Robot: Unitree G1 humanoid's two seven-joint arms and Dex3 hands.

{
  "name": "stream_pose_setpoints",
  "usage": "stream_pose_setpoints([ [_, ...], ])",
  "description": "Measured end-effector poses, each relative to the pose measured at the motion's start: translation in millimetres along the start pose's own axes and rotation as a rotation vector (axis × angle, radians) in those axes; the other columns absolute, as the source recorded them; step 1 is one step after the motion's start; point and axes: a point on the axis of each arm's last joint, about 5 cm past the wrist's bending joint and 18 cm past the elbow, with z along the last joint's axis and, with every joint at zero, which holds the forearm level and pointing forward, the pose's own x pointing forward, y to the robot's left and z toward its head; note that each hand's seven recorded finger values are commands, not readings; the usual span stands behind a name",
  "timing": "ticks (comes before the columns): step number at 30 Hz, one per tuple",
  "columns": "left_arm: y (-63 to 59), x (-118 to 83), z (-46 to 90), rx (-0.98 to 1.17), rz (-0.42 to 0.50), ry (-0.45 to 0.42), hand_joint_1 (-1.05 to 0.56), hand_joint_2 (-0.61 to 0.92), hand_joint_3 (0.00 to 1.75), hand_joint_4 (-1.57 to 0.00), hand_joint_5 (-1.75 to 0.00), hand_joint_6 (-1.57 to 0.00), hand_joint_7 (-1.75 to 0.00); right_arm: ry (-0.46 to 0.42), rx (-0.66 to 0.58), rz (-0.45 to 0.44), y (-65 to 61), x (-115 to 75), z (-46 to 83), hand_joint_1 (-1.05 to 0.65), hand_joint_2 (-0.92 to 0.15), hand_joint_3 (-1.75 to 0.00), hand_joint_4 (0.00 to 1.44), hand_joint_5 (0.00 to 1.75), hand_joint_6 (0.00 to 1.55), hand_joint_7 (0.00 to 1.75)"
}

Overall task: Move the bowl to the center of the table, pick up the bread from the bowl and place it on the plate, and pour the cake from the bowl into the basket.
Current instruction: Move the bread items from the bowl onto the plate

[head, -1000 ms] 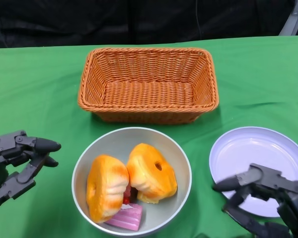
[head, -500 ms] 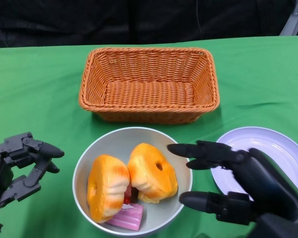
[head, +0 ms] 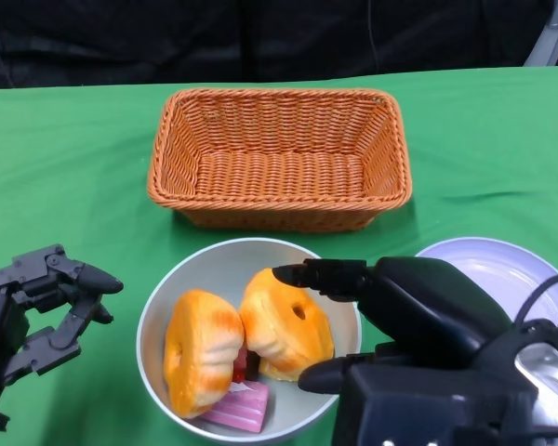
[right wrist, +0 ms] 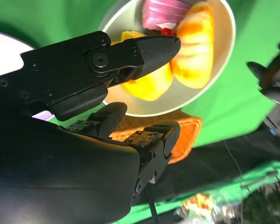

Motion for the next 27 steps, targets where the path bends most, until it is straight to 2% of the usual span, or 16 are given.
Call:
stream_pose_setpoints([
  [4, -1.8, 1.0, 0.3, 0.017, 0.016, -0.012, -0.04, 0.78, 0.64, -0.78, -1.37, -0.88, -0.93, 0.045, -0.083, 0.065, 8.9, 27.1, -4.7, -0.96, -0.92, -0.3, 0.35, 0.07, 0.34, 0.0],
  [12, -4.3, -0.2, 0.2, 0.03, 0.031, -0.019, -0.04, 0.74, 0.72, -0.78, -1.39, -0.86, -0.97, 0.064, -0.223, 0.144, 29.1, 58.2, -6.1, -1.02, -0.92, -0.39, 0.25, 0.01, 0.28, 0.0],
  [17, -5.3, -0.9, 2.4, 0.035, 0.058, -0.031, -0.02, 0.68, 0.87, -0.78, -1.4, -0.85, -1.01, 0.069, -0.287, 0.185, 37.6, 70.8, -6.0, -1.05, -0.92, -0.44, 0.21, 0.0, 0.25, 0.0],
  [24, -6.8, -0.5, 2.6, 0.033, 0.05, -0.034, -0.05, 0.68, 0.85, -0.78, -1.41, -0.87, -0.99, 0.067, -0.359, 0.238, 50.4, 81.8, -1.9, -1.05, -0.92, -0.46, 0.07, 0.0, 0.23, 0.01],
  [27, -6.8, -0.8, 2.9, 0.032, 0.05, -0.036, -0.04, 0.68, 0.84, -0.78, -1.42, -0.88, -0.98, 0.061, -0.413, 0.22, 57.3, 84.8, 0.1, -0.98, -0.92, -0.41, 0.18, 0.06, 0.33, 0.04],
])
